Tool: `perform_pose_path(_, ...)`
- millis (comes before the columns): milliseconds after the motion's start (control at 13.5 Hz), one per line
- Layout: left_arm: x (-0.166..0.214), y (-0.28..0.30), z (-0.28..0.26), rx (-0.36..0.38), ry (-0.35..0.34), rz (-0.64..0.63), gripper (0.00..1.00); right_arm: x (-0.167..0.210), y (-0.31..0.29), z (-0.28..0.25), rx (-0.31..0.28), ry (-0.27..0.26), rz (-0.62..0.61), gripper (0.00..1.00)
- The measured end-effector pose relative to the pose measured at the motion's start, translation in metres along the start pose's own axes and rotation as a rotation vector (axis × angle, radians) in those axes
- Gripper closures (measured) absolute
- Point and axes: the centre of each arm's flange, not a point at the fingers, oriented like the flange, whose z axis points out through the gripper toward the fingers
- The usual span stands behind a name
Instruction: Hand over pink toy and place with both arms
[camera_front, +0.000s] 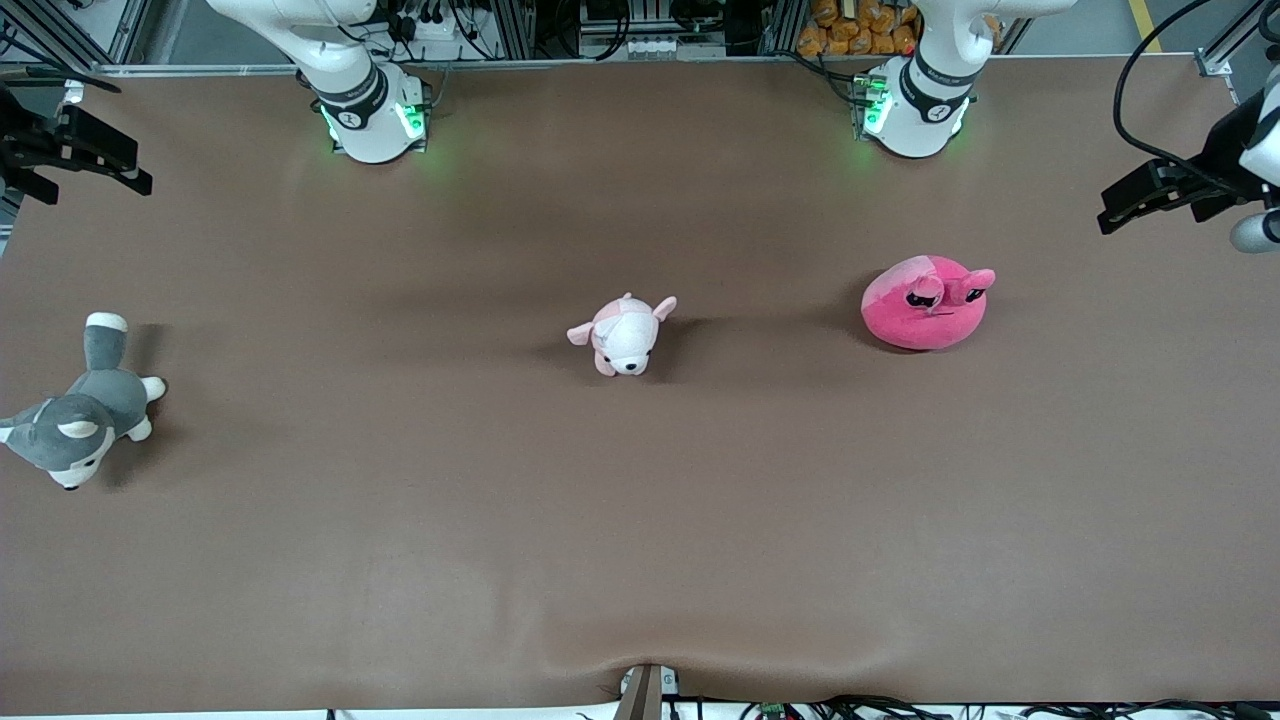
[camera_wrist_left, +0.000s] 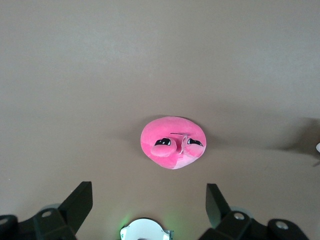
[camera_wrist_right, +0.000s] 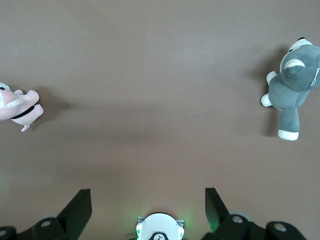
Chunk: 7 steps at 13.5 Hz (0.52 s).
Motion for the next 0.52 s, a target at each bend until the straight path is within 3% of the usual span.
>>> perform_pose_path(517,0.0013,-0.0097,-0.0028,-0.002,0.006,-0.018,0.0,0.0,0.0001,0.0,0.0,0.0,0.0,0.0)
